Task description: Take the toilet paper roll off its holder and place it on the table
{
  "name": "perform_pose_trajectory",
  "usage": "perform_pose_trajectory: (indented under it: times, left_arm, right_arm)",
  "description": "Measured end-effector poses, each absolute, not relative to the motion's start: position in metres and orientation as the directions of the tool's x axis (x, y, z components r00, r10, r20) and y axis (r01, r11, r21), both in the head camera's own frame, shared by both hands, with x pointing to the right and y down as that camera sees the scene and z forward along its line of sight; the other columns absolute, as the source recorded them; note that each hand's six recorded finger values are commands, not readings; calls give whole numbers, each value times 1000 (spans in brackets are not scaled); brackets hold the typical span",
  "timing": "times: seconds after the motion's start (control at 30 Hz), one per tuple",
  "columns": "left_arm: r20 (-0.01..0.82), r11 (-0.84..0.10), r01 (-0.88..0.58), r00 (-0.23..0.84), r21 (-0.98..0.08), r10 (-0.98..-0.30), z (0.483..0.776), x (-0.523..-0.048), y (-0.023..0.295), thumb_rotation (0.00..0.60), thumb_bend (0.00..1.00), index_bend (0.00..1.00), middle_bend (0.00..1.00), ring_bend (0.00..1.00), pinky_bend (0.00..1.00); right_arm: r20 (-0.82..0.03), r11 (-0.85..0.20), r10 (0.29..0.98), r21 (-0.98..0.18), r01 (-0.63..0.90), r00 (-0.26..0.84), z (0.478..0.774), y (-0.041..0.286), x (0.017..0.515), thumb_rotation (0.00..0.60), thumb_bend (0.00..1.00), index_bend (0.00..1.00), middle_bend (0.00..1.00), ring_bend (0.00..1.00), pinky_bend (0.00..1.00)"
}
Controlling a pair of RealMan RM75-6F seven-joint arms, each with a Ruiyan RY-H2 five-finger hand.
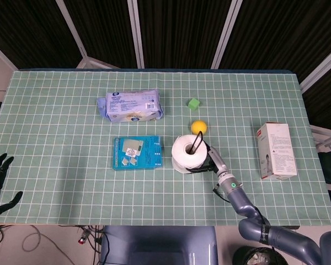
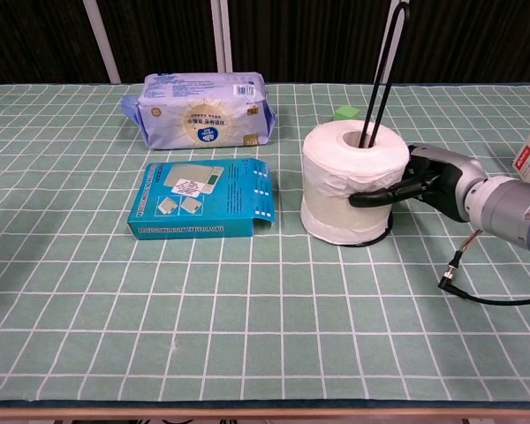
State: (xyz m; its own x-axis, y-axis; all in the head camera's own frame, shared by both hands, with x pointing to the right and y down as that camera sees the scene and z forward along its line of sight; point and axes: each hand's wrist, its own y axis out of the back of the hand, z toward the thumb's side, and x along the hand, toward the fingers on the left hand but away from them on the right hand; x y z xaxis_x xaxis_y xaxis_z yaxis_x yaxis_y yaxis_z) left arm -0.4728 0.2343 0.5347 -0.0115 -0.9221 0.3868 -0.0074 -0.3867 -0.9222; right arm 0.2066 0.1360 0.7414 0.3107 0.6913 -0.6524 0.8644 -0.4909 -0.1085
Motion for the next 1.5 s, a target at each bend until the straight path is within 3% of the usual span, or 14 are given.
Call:
perform_pose_trajectory:
  times: [0.13, 0.37, 0.67, 0.87, 1.5]
  left_arm:
    - [385, -385, -9, -15, -923, -923, 534, -474, 234, 600, 222, 62, 0, 0, 0]
    - [385, -385, -9, -17, -923, -923, 534, -474, 234, 600, 222, 62, 0, 0, 0]
    - [382, -382, -6, -21, -924, -924, 533, -474, 234, 600, 222, 62, 0, 0, 0]
    - [377, -377, -5, -24, -926, -926, 532, -474, 235, 600, 222, 62, 0, 0, 0]
    - [378, -378, -2, -19, -926, -926, 532, -471, 236, 600, 222, 62, 0, 0, 0]
  right_arm:
    - [-639, -474, 712, -129, 871, 292, 742, 133, 205, 600, 0, 418, 372, 404, 99]
    - [-630, -448, 729, -146, 882, 266, 741, 129, 204, 600, 0, 429, 378, 419, 102]
    - [-591, -453, 753, -148, 879, 289, 713, 111, 211, 600, 0, 446, 378, 419, 102]
    - [-565, -474, 763, -159, 866, 314, 675, 88, 224, 600, 0, 446, 378, 419, 101]
    - [-405, -443, 857, -260, 858, 320, 504, 8, 252, 600, 0, 446, 378, 420, 102]
